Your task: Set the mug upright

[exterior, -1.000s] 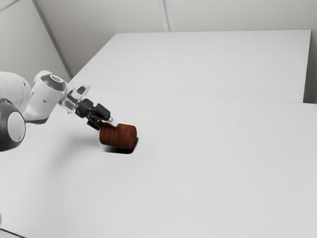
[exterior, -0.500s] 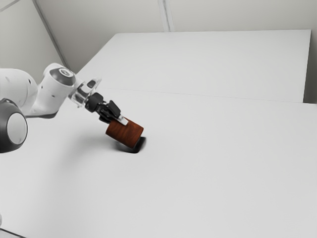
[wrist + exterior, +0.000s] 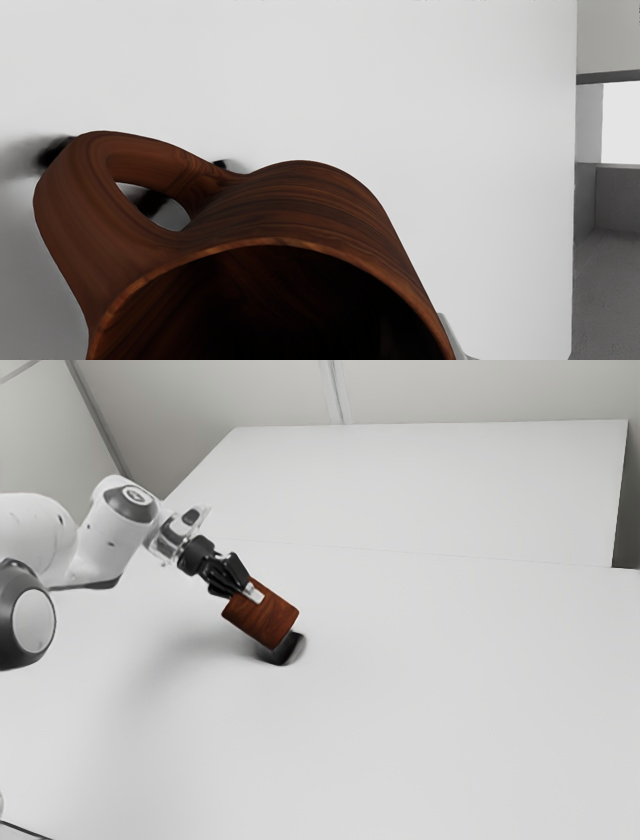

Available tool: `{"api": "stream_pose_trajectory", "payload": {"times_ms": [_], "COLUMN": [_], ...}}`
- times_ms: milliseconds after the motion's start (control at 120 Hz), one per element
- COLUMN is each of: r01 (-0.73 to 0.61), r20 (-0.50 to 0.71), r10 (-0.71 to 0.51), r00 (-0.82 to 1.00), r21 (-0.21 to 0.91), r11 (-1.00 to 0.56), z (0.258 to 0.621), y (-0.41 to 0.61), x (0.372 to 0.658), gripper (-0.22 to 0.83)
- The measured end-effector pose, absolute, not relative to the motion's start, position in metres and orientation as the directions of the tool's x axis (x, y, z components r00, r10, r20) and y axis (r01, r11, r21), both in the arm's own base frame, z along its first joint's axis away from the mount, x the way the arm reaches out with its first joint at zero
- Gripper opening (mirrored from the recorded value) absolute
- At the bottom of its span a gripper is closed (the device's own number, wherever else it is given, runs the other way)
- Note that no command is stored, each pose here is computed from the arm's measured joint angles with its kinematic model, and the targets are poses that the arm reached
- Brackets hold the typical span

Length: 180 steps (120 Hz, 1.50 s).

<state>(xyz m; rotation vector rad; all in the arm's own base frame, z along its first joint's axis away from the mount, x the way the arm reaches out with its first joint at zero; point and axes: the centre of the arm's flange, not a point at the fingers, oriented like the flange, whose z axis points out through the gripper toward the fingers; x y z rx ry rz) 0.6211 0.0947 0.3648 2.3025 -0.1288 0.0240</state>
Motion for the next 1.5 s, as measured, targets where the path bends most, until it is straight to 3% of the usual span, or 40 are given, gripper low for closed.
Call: {"api": "stream_pose_trajectory", "payload": {"times_ms": [208, 433, 667, 867, 1075, 1292, 1408, 1500], "r01": [-0.231, -0.332, -0.444, -0.365, -0.284, -0.253, -0.247, -0.246], "r20": [0.081, 0.010, -0.005, 0.039, 0.040, 0.056, 0.057, 0.059], "r10": [-0.220, -0.338, -0.444, -0.367, -0.285, -0.253, -0.247, -0.246], "r00": [0.972, 0.941, 0.896, 0.929, 0.958, 0.966, 0.967, 0.968], "r21": [0.501, 0.210, -0.012, -0.048, -0.018, -0.009, -0.001, 0.003], "r11": [-0.834, -0.919, -0.896, -0.930, -0.959, -0.967, -0.969, -0.969], "z": [0.426, 0.427, 0.403, 0.390, 0.364, 0.361, 0.360, 0.361], "y": [0.067, 0.040, -0.010, 0.003, 0.002, -0.011, -0.018, -0.024], "x": [0.600, 0.551, 0.523, 0.511, 0.517, 0.519, 0.519, 0.519], "gripper": [-0.16, -0.16, -0.16, -0.16, -0.16, -0.16, -0.06, 0.13]}}
